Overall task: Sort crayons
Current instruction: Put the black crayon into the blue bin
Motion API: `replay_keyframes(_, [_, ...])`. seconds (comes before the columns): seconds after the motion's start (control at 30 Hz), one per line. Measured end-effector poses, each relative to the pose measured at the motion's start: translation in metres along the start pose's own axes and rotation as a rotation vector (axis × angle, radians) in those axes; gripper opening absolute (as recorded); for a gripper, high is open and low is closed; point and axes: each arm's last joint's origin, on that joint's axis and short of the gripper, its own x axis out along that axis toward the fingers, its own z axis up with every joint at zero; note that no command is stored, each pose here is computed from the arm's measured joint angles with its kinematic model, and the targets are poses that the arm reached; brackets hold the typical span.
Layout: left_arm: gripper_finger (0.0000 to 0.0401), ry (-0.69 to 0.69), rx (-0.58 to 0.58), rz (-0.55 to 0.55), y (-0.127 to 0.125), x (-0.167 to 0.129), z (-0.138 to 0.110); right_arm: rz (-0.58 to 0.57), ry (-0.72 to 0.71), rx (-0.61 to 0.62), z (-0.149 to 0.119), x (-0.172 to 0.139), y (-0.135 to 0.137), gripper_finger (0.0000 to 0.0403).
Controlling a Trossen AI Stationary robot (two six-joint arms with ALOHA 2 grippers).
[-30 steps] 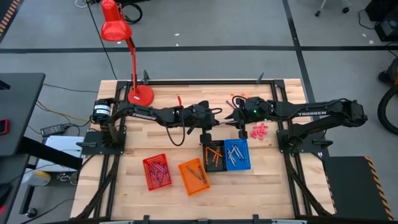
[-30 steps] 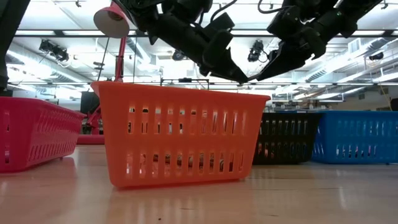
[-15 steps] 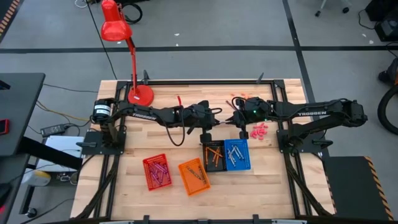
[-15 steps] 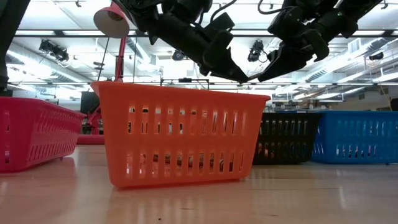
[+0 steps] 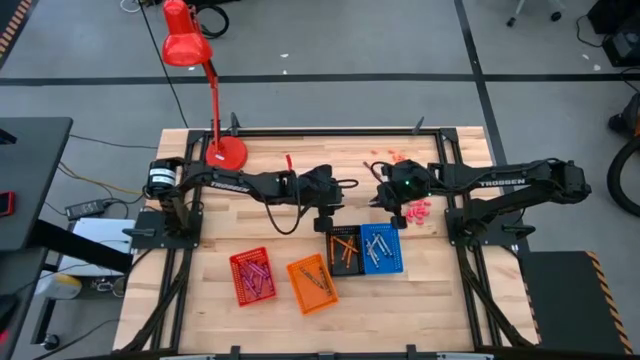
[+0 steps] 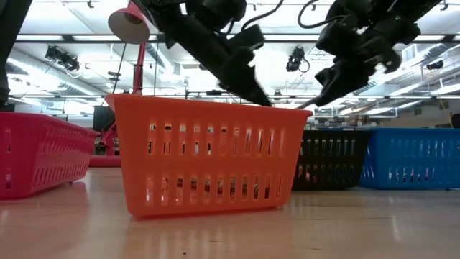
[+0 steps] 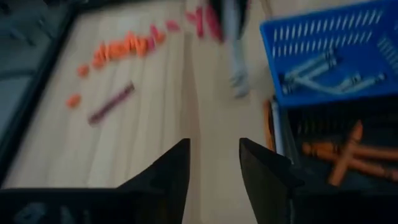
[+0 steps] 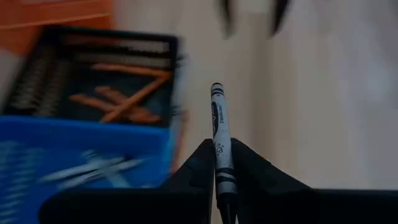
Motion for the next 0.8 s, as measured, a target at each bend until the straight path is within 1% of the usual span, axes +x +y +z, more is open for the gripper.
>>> replay_keyframes(0.07, [0.0149, 0.059, -0.019, -0.012, 0.0, -0.005, -0.004, 0.083, 0.021, 0.033, -0.001, -0.001, 0.005, 0.0046])
replay_keyframes(0.13, [0.0146, 0.085, -0.032, -0.016, 0.0, -0.008, -0.005, 0.146, 0.052, 0.085, 0.001, -0.003, 0.01, 0.0046])
replay_keyframes(0.2, [0.0144, 0.099, -0.033, -0.019, -0.001, -0.008, -0.007, 0.168, 0.096, 0.136, 0.004, -0.007, 0.015, 0.0046])
replay_keyframes(0.3, [0.0143, 0.09, -0.025, -0.018, -0.001, -0.007, -0.006, 0.161, 0.157, 0.186, 0.006, -0.011, 0.025, 0.0046])
replay_keyframes(0.4, [0.0143, 0.077, 0.001, -0.017, -0.003, -0.003, -0.012, 0.204, 0.223, 0.171, 0.002, -0.012, 0.039, 0.0047])
replay_keyframes(0.5, [0.0143, 0.041, 0.04, -0.011, -0.006, 0.001, -0.021, 0.248, 0.274, 0.089, -0.001, -0.009, 0.05, 0.0047])
replay_keyframes(0.6, [0.0143, 0.022, 0.059, -0.007, -0.007, 0.003, -0.027, 0.285, 0.297, -0.069, -0.003, -0.003, 0.06, 0.0048])
replay_keyframes(0.73, [0.0143, -0.012, 0.05, 0.003, -0.006, 0.003, -0.025, 0.293, 0.355, -0.276, -0.007, 0.013, 0.07, 0.0048])
replay_keyframes(0.8, [0.0143, -0.012, 0.043, 0.003, -0.006, 0.003, -0.025, 0.316, 0.398, -0.357, -0.011, 0.023, 0.075, 0.0048])
